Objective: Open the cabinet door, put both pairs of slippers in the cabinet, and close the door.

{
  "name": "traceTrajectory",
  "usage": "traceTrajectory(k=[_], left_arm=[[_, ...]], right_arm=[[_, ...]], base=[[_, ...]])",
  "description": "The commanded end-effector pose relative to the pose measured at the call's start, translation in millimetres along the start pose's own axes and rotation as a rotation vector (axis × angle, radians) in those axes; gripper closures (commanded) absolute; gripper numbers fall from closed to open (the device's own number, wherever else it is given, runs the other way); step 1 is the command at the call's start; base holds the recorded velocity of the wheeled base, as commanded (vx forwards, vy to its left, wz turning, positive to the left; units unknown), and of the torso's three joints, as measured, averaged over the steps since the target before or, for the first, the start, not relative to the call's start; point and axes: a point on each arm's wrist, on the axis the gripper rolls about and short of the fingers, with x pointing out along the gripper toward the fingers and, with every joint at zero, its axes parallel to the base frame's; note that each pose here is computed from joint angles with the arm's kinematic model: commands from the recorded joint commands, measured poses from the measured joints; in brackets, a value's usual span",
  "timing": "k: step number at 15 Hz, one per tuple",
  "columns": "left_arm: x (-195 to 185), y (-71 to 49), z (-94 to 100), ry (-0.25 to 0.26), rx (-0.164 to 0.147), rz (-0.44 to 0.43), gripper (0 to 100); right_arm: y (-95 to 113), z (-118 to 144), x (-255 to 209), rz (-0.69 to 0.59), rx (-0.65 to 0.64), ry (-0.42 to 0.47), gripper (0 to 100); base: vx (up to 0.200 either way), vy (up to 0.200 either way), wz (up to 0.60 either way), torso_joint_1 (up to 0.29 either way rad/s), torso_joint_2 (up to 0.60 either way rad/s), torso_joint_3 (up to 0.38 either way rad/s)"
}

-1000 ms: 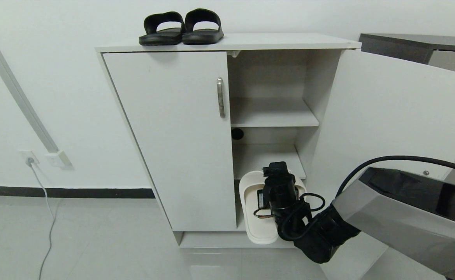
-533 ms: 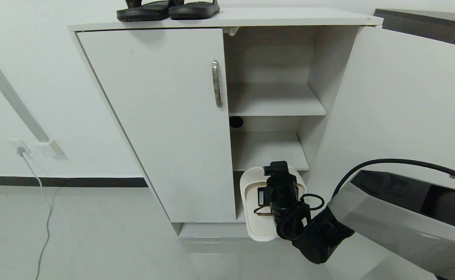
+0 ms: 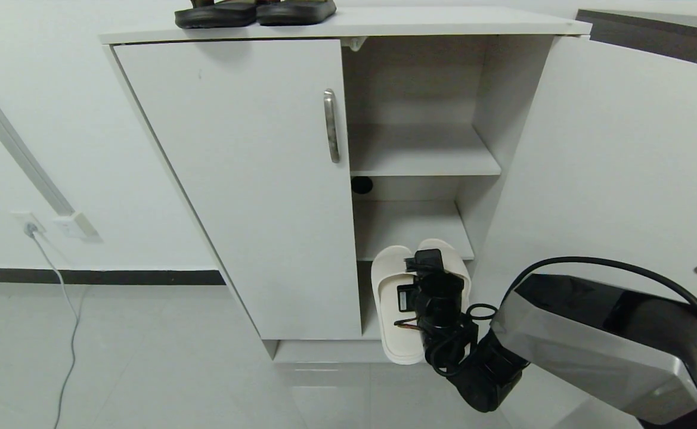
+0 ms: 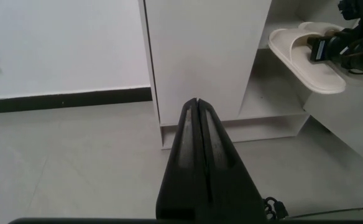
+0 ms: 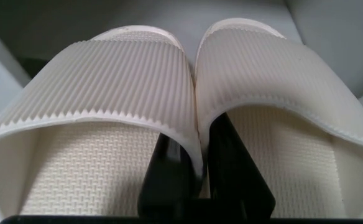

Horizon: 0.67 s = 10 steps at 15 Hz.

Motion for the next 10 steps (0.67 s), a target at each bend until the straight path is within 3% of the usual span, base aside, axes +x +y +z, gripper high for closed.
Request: traceTrajectory(k=[1,6,10], left_arm=[[0.1,0.0,0.0,0.002,-0.001,0.000,100],[0.1,0.0,0.0,0.002,-0.001,0.000,100],[0.1,0.0,0.0,0.002,0.000,0.000,100]], right_arm=[[0.4,0.4,-0.3,0.001,0.000,-0.001,100],[0.5,0.7,-0.1,-0.001,-0.001,-0.002,100],[0.6,1.7,0.0,-0.001,-0.001,-0.004,100]], base=[[0.000,0.000,0.00,0.000,0.00,0.000],[0.000,0.000,0.00,0.000,0.00,0.000],[0.200,0.000,0.00,-0.001,0.00,0.005]])
